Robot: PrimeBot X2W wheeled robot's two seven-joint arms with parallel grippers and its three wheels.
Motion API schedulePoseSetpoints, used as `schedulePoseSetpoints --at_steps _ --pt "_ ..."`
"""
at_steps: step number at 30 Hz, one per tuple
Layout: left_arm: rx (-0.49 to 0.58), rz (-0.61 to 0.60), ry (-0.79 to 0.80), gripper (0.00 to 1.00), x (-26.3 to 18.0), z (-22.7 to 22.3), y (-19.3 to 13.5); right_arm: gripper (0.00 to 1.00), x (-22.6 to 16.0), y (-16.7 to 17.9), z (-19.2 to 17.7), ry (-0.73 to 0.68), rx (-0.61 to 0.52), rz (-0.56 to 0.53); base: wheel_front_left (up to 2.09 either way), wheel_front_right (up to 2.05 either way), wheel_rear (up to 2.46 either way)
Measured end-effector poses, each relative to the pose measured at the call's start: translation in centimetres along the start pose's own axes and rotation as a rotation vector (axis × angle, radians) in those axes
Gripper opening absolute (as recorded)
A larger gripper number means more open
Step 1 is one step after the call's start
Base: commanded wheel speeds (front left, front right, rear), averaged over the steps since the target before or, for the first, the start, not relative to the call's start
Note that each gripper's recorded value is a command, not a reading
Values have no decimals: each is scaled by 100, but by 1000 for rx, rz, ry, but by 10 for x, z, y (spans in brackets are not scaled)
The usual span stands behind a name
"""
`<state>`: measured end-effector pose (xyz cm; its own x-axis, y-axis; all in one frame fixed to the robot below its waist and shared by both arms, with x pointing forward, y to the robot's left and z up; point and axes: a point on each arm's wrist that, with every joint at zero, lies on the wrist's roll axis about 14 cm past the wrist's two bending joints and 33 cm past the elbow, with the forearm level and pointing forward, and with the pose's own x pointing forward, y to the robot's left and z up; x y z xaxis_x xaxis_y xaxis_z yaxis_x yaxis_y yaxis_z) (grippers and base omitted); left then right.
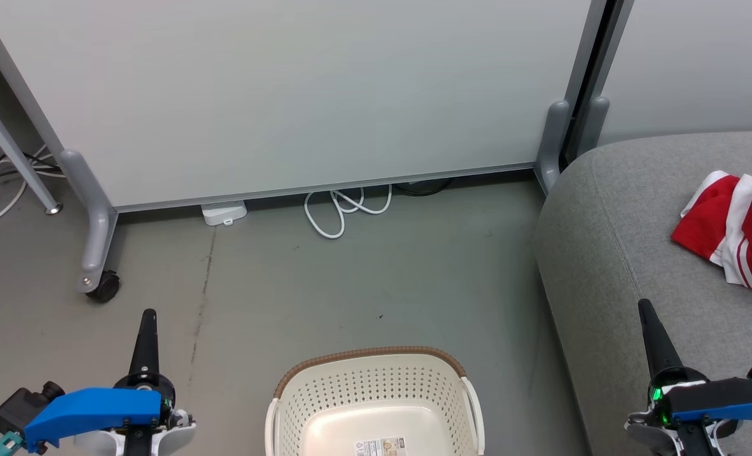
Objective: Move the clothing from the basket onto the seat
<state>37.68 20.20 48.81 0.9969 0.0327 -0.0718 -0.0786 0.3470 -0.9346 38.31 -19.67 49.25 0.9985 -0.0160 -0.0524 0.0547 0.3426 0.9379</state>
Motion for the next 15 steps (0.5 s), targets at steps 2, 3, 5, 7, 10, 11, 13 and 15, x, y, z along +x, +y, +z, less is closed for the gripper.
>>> schedulePoseSetpoints --at_steps 2,3,5,7,10,11,13,15 --pt "-19 -1 2 0 0 0 0 0 1 1 0 0 20 3 0 0 0" --pt "-27 -2 3 0 0 0 0 0 1 1 1 1 29 3 0 0 0" --pt "-45 -5 4 0 1 0 -1 0 1 1 1 -1 45 5 0 0 0" --pt "-64 -9 4 0 2 0 -3 0 1 1 1 3 63 5 0 0 0" --pt "-90 -11 7 0 2 0 -3 0 1 2 1 3 90 7 0 0 0" --pt "-98 -14 7 0 3 0 -4 0 1 2 1 4 98 8 0 0 0" --pt "-116 -19 6 0 3 1 -5 0 1 2 2 2 113 9 0 0 0" --pt "-133 -23 9 0 4 1 -6 0 1 2 2 5 130 10 0 0 0"
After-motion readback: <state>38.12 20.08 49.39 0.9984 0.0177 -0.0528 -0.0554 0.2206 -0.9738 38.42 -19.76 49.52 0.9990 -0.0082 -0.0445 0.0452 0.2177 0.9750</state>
